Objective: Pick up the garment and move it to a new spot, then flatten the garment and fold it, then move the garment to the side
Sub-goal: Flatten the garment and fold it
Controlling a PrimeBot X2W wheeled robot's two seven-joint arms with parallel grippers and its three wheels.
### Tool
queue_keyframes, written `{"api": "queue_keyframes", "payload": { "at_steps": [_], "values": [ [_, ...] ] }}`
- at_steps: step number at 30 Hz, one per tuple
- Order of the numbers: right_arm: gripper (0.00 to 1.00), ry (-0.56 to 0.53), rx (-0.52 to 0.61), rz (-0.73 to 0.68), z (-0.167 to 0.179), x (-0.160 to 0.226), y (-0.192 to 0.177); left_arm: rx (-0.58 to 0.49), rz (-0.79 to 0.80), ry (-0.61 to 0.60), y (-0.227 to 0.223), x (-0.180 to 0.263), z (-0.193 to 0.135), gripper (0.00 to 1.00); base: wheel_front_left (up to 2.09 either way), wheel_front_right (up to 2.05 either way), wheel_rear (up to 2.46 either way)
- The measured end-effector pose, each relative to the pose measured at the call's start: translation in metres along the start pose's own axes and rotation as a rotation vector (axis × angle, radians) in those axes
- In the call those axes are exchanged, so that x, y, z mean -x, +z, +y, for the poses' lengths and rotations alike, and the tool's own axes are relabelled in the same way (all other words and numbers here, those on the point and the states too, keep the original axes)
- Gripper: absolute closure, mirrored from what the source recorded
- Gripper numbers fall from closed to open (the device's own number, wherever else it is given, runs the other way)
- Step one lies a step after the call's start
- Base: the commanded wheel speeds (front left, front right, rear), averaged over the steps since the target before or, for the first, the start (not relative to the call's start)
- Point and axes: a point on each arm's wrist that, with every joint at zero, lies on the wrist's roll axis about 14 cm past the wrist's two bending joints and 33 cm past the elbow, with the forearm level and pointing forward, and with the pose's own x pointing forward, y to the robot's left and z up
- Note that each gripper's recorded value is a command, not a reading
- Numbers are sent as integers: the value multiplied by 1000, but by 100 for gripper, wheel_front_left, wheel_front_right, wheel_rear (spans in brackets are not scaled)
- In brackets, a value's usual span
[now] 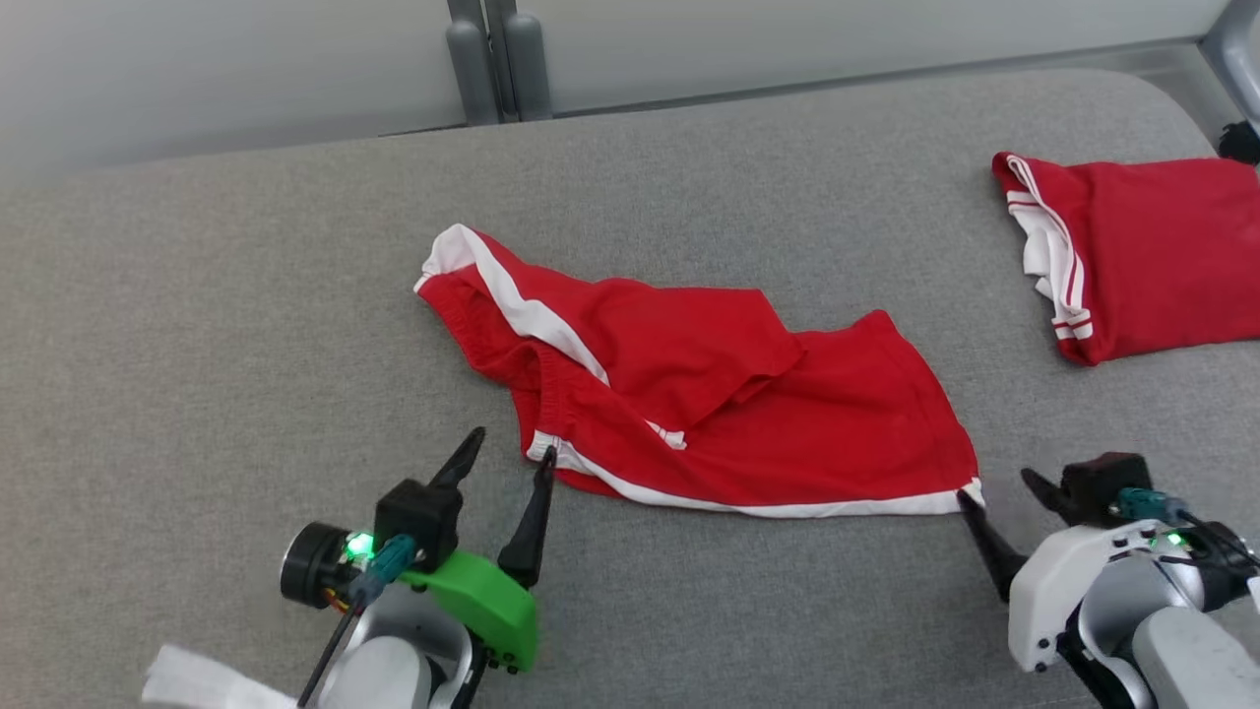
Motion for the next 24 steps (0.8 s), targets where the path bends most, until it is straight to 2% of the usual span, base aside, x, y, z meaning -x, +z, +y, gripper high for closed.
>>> {"api": "queue_keyframes", "payload": {
  "at_steps": [4,10,21,22,23,24],
  "values": [
    [0,64,-29,133,17,-10,-29,10,111,-38,-25,-17,-5,0,0,0,0],
    [0,97,-45,146,24,-20,-33,20,215,-49,-53,-26,-2,0,0,0,0],
    [0,102,-37,132,21,-23,-33,12,230,-123,-55,-35,-16,1,0,0,0],
    [0,104,-35,129,21,-24,-32,15,233,-124,-55,-36,-16,36,0,0,0],
    [0,105,-33,127,22,-25,-30,13,239,-128,-56,-35,-15,64,0,0,0],
    [0,106,-32,127,23,-26,-29,9,244,-133,-57,-35,-16,75,0,0,0]
  ]
}}
